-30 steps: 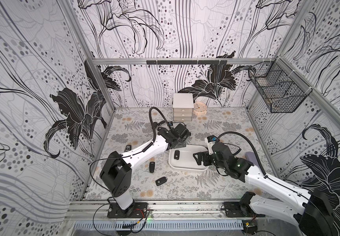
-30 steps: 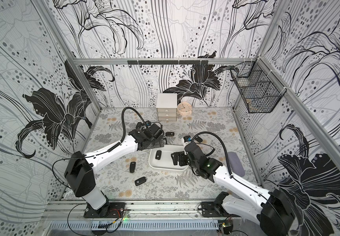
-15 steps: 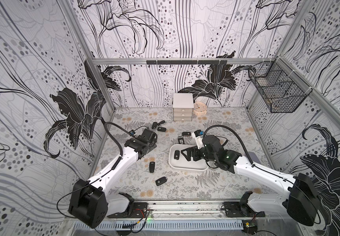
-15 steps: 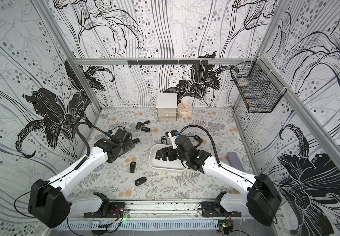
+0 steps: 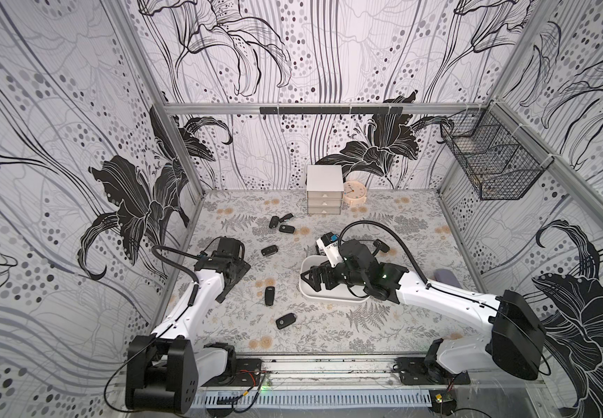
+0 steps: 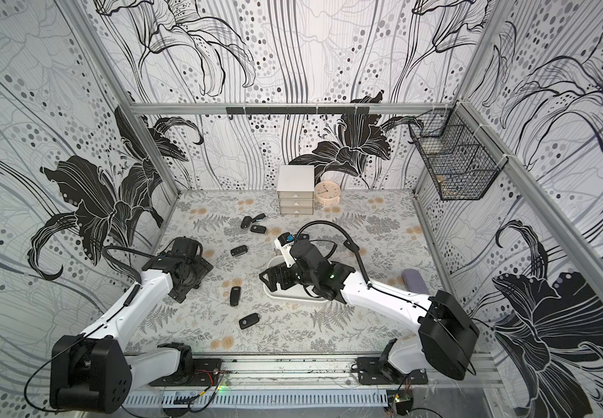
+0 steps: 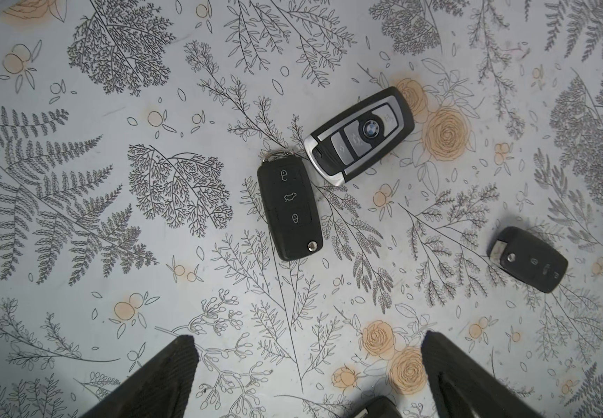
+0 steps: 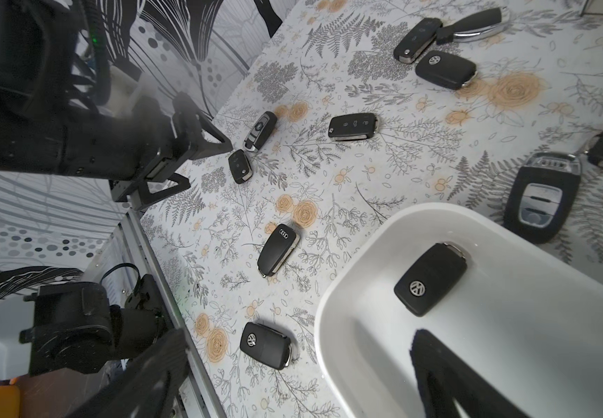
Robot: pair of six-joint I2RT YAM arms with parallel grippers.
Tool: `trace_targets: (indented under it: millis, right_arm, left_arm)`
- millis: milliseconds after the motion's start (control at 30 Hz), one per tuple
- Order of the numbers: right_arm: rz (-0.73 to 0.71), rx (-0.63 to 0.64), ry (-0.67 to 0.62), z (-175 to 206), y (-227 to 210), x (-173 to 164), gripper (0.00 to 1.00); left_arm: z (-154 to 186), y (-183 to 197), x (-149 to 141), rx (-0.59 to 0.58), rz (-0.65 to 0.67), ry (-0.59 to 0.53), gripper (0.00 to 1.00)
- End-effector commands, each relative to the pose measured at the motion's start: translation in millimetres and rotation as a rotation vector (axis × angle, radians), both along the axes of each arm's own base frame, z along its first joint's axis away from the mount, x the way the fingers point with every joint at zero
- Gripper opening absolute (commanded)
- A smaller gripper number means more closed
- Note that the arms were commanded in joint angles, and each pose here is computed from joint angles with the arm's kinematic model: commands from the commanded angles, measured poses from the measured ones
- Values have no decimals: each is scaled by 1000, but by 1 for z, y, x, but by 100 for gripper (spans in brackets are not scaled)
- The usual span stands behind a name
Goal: Place the car key into the storage box
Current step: Pick up the car key from the center of the board.
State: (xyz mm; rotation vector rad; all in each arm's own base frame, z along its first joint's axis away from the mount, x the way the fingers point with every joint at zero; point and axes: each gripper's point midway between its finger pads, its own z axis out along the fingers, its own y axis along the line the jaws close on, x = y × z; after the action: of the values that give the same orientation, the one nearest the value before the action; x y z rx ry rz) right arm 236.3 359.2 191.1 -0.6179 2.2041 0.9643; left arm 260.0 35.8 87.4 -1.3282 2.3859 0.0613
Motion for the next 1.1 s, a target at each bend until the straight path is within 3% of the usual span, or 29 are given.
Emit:
trace_targets:
  millis: [0,400,800,1067]
  right_arm:
    - [24,23,-44,16,6,1,100]
    - [27,-3,-80,17,-1,1,100]
    - [18,-35,-110,16,-5,4,100]
    - [11,-43,-114,14,-6,5,100]
  left_arm:
    - [-10,4,15,-28,-24,-17,93]
    - [-54,31,21,-35,31,83,67]
    - [-81,38,16,-28,29,205,61]
    - [-87,45,20,-5,-4,227,54]
